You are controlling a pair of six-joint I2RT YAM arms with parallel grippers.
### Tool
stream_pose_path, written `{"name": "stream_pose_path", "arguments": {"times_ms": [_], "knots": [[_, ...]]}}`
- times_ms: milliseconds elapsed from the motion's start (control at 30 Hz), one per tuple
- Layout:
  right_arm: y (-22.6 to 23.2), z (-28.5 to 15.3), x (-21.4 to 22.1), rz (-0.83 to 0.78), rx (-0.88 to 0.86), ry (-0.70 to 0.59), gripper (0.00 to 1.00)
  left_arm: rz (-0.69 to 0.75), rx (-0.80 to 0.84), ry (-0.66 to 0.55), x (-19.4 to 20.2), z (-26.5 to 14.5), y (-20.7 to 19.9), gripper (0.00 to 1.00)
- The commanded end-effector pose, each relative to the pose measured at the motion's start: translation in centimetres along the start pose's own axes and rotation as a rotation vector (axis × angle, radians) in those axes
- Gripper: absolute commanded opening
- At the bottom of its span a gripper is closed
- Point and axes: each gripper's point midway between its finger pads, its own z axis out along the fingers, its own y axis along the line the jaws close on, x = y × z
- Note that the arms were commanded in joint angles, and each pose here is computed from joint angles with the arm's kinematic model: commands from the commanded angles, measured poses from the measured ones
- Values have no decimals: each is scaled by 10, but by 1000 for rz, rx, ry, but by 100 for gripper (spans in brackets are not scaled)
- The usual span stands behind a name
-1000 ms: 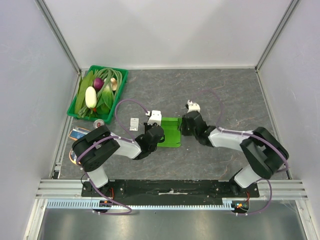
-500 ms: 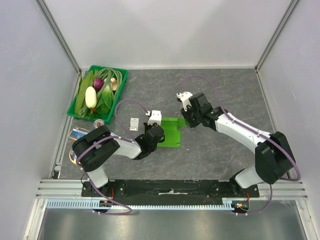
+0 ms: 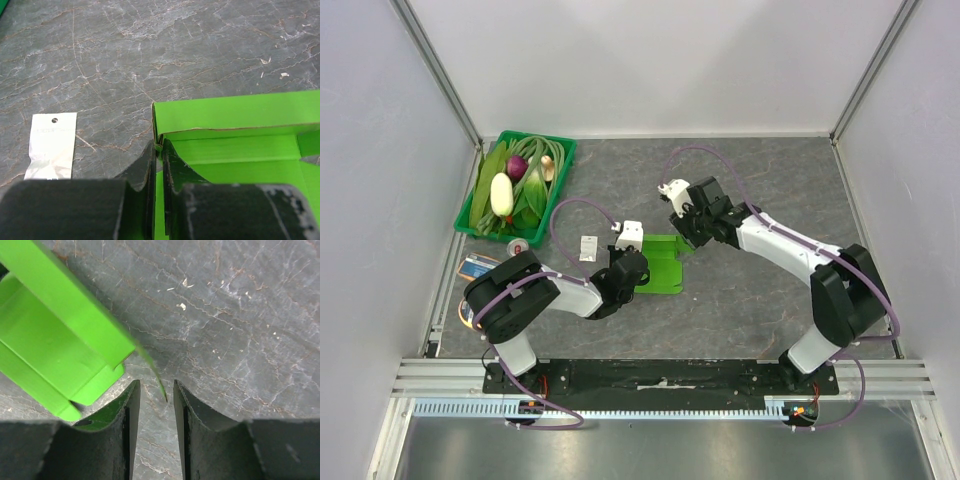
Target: Fold the paper box
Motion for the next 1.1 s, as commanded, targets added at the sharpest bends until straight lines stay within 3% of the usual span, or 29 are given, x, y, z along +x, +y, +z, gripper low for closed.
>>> {"name": "stream_pose_path", "arguments": {"times_ms": [0,100,300,400,500,633,867,1067], "knots": [[-13,-20,-25,-18,55,-65,41,-30,-8,-5,2,1,-3,2],[-18,-19,-22,-29,75,-52,45,-30,-5,-5,2,1,-4,2],[-5,5,-15,-8,-18,-24,43,-29,-4,1,5,2,-5,2],[0,9,-15,10,-44,-29,38,-30,-3,-1,4,1,-5,2],[12,7,-20,83,-90,-45,20,-34,-4,-2,3,1,-5,2],[20,-5,-29,331,-78,-66,0,-44,2,-3,1,0,-6,2],[27,-6,-28,759,-35,-42,0,-51,9,-8,-1,-2,-8,2],[33,0,-22,1008,-37,-93,0,-52,17,-13,-4,-4,-10,2]]}}
